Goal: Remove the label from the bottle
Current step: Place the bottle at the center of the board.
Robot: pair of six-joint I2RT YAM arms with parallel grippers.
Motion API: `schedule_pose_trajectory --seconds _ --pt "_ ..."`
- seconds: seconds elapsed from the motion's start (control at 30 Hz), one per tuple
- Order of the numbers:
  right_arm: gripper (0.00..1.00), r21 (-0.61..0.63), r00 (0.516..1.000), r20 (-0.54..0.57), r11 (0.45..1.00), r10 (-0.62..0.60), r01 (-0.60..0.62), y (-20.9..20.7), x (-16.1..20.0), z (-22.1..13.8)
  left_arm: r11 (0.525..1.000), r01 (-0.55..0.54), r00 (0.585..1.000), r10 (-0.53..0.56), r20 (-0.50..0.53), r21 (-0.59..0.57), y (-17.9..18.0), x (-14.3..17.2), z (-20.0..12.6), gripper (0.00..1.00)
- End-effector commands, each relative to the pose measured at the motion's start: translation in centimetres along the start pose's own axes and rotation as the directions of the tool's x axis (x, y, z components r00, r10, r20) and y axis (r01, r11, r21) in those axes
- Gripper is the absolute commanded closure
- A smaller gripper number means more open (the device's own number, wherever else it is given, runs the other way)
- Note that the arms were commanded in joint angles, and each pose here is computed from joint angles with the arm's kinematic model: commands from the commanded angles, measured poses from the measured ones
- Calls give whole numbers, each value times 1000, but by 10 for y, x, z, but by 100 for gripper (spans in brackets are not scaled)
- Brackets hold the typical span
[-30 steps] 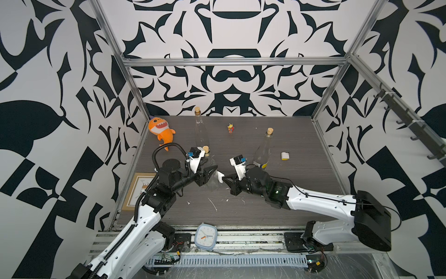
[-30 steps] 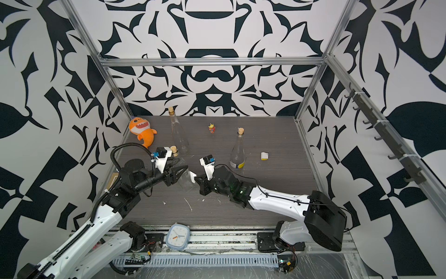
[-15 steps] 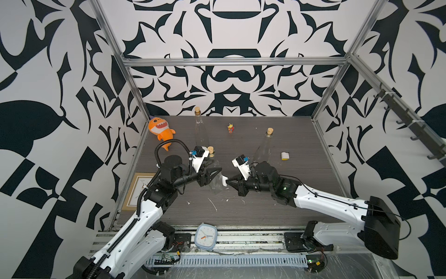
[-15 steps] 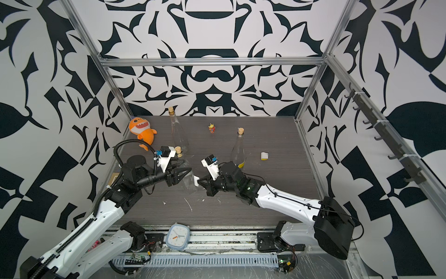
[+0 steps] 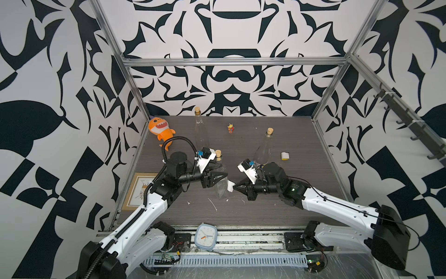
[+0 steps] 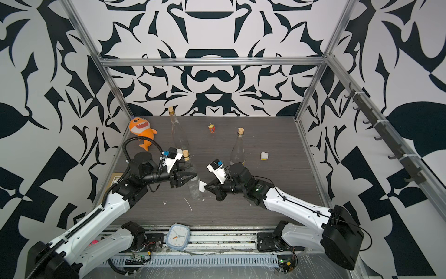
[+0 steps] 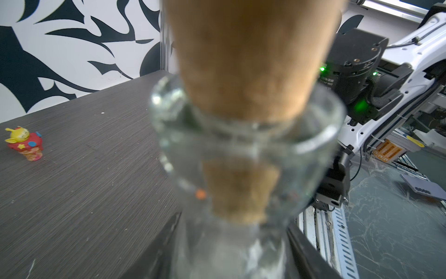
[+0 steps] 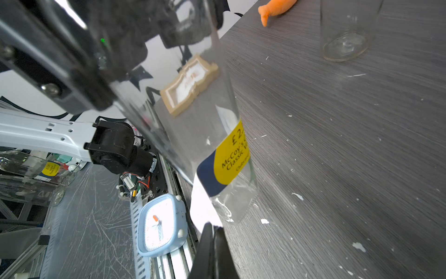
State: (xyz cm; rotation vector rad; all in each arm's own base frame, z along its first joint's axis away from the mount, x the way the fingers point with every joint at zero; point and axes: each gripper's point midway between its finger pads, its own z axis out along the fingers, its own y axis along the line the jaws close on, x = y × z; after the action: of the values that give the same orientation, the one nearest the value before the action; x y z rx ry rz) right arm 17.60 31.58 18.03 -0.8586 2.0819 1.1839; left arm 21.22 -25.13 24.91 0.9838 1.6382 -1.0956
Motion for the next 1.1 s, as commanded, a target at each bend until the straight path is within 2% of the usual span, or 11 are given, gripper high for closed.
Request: schedule_pose_trajectory --seconds 0.0,0.17,0.43,0.77,0.87,1.0,1.07 --pt "100 -10 999 37 999 -31 31 -2 -5 4 997 -77 996 76 37 29 -1 -4 8 100" --pt "100 34 1000 21 999 -10 9 -20 4 16 993 -120 993 121 17 -12 7 13 21 100" --pt "100 69 999 -37 998 8 -6 -40 17 31 988 -151 988 151 -5 -5 10 32 32 85" --pt "100 107 999 -45 994 18 -13 -50 23 32 988 -150 989 150 1 -23 10 42 30 83" --pt "100 108 998 -55 994 19 -13 -51 26 32 990 -140 990 140 5 -37 10 48 27 75" --pt "100 111 997 -69 994 20 -12 -52 30 33 990 -131 991 132 7 -53 7 53 23 56" --pt "100 110 997 -73 994 23 -15 -53 31 34 990 -128 992 129 9 -61 7 53 22 42"
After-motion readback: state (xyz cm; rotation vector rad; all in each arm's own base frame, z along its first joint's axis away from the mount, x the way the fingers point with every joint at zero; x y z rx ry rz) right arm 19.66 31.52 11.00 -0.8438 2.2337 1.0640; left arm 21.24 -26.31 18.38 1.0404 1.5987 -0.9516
